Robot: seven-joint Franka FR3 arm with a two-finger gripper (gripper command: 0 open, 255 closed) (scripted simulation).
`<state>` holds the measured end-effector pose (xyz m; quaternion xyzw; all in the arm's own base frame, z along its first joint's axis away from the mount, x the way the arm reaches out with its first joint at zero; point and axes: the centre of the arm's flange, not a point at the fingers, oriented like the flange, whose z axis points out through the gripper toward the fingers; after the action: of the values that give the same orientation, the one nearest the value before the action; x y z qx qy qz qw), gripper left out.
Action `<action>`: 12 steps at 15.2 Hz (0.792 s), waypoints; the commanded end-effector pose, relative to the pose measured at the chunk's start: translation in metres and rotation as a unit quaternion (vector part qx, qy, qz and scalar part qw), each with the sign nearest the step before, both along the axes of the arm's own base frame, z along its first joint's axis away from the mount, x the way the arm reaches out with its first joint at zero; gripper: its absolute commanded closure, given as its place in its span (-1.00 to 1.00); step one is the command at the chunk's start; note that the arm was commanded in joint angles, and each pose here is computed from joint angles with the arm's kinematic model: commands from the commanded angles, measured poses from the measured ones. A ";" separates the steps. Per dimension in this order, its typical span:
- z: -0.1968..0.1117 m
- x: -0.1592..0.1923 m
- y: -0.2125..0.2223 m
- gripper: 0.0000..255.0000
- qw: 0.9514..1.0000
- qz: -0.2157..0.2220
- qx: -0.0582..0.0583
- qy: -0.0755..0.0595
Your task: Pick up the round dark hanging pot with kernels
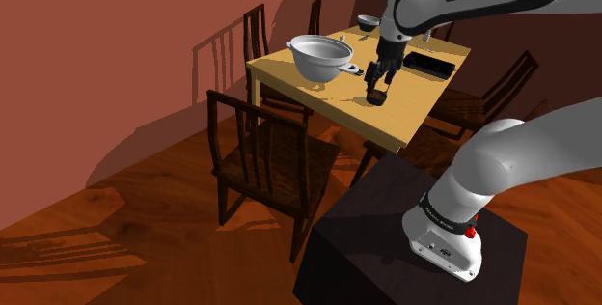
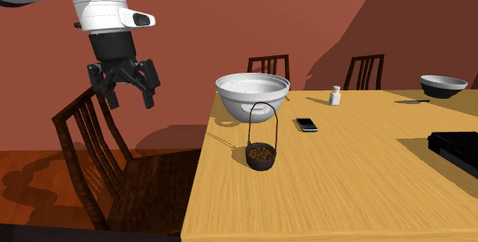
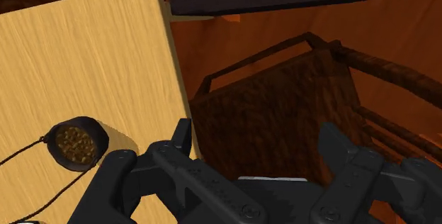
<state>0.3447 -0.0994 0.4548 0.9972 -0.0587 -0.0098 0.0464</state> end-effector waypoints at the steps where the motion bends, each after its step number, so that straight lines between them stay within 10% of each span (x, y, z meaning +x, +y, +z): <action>1: -0.014 0.006 -0.018 -1.00 1.000 -0.013 -0.008 -0.016; 12: -0.081 0.047 -0.119 -1.00 0.991 -0.084 -0.048 -0.092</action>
<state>0.3879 -0.2076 0.3780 0.9839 -0.1403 0.0730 0.0838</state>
